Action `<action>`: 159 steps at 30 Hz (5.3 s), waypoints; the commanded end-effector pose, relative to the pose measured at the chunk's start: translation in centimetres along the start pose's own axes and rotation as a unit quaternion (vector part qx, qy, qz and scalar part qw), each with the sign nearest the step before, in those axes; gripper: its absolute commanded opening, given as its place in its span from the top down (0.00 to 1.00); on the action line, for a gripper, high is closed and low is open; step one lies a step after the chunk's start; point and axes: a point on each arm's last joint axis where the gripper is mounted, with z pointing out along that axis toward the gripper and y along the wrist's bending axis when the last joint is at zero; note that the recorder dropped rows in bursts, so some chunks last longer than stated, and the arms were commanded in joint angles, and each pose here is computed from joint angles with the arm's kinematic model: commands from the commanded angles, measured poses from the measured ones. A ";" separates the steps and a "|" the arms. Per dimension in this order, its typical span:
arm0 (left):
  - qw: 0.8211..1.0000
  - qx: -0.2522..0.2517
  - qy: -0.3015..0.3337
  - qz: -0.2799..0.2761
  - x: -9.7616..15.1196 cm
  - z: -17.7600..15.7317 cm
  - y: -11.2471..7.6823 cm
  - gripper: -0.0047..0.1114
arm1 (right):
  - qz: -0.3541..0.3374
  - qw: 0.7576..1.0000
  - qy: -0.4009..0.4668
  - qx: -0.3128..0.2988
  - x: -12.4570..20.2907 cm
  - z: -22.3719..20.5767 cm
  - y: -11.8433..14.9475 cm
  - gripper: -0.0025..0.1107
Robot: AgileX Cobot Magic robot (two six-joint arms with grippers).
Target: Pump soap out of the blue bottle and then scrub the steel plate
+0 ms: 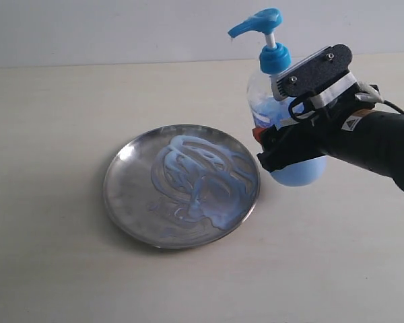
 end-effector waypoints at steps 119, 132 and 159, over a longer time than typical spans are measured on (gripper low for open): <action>0.996 0.089 -0.023 0.013 -18.1 2.3 -2.7 0.96 | -0.023 0.996 -0.081 0.019 0.4 1.2 0.7 0.98; 0.976 0.164 0.133 -0.046 -16.4 6.2 -5.1 0.96 | -0.025 0.996 -0.086 0.020 0.3 1.2 0.7 0.98; 0.866 0.445 0.227 -0.023 -23.9 12.2 -15.4 0.96 | -0.002 0.992 -0.121 0.039 -0.3 1.0 0.3 0.98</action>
